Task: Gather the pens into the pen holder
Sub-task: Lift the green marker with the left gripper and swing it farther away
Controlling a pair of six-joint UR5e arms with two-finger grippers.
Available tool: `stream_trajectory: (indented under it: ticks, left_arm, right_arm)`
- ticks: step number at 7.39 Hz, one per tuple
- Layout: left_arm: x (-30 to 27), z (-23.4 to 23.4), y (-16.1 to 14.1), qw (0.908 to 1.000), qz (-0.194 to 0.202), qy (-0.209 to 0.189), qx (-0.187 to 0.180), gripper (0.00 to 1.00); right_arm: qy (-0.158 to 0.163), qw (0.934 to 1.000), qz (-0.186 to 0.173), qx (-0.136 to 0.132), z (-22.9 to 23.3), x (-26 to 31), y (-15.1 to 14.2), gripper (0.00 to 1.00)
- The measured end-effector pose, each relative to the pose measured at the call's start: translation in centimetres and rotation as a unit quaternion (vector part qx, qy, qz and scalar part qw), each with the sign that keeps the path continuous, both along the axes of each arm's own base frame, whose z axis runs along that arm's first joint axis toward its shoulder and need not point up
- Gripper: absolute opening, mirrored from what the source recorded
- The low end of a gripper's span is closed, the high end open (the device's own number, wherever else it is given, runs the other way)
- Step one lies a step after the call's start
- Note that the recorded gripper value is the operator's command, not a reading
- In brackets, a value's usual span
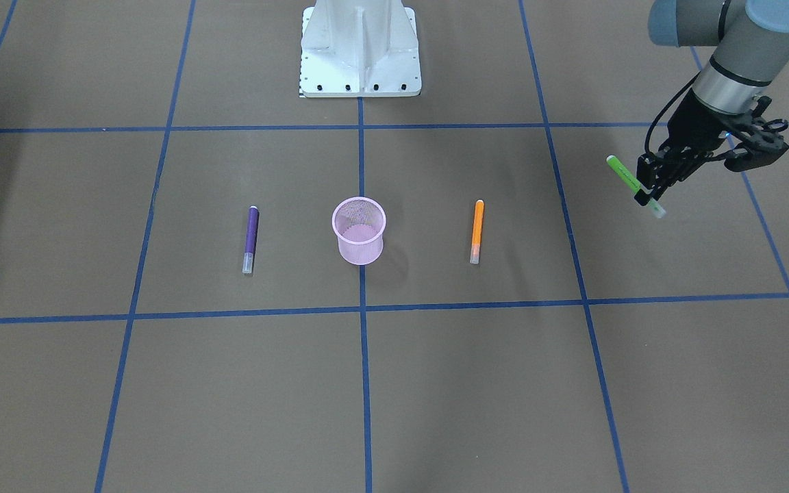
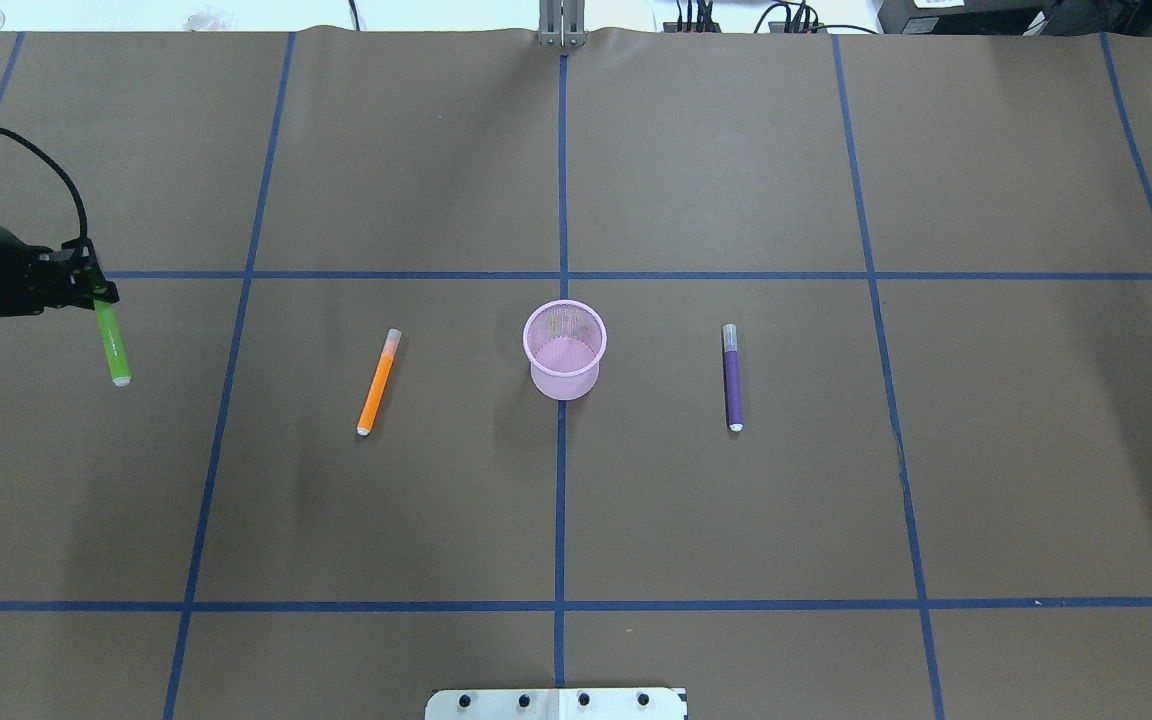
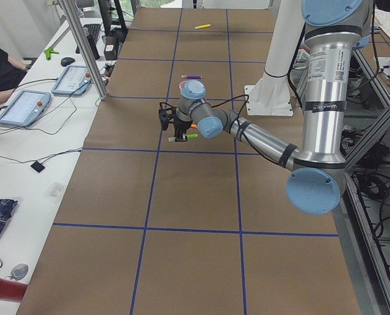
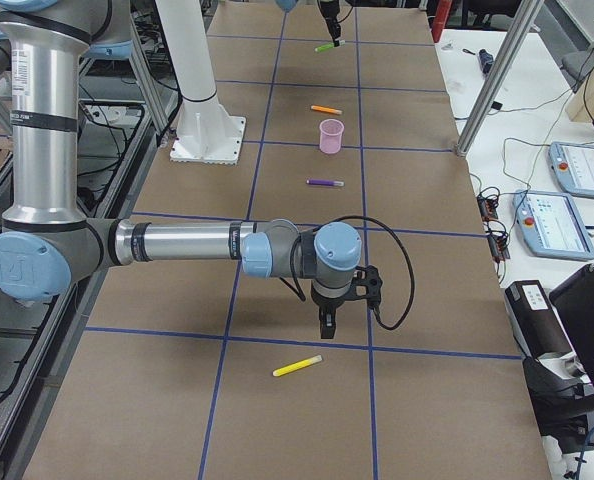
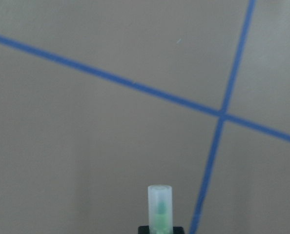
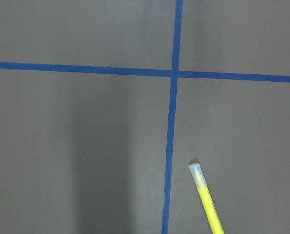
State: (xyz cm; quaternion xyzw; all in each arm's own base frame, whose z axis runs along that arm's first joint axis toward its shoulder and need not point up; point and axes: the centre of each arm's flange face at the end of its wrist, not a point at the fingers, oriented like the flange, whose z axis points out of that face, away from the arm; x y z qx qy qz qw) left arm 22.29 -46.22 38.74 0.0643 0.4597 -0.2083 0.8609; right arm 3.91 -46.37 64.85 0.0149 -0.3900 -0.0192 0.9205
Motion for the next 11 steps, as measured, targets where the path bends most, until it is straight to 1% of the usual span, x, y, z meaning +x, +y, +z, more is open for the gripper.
stream_trajectory:
  ticks: [2,3,5,6,8,11]
  left_arm:
    - [0.4,-6.4,-2.9,0.9996,-0.023,0.013,0.004,0.00]
    - [0.6,-9.1,-3.9,0.9992,-0.036,0.017,0.006,0.00]
    - [1.1,-13.8,-5.3,0.9974,-0.064,0.030,0.015,0.00]
    - [1.3,-15.7,-5.8,0.9958,-0.082,0.035,0.022,0.00]
    - [2.2,-18.9,-6.4,0.9905,-0.125,0.044,0.038,0.00]
    - [9.5,-22.9,-5.6,0.9845,-0.160,0.033,0.064,0.00]
  right_arm:
    - [-0.007,0.9996,0.009,0.026,4.5,-2.8,-1.0,0.99]
    - [-0.011,0.9992,0.003,0.039,6.1,-4.1,-1.0,0.99]
    - [-0.014,0.9975,-0.029,0.063,7.1,-6.9,-0.9,0.99]
    - [-0.010,0.9961,-0.047,0.075,7.2,-8.0,-0.9,0.99]
    - [0.007,0.9927,-0.073,0.096,7.9,-8.6,-0.8,0.99]
    - [0.016,0.9892,-0.103,0.103,10.2,-8.5,-0.2,0.99]
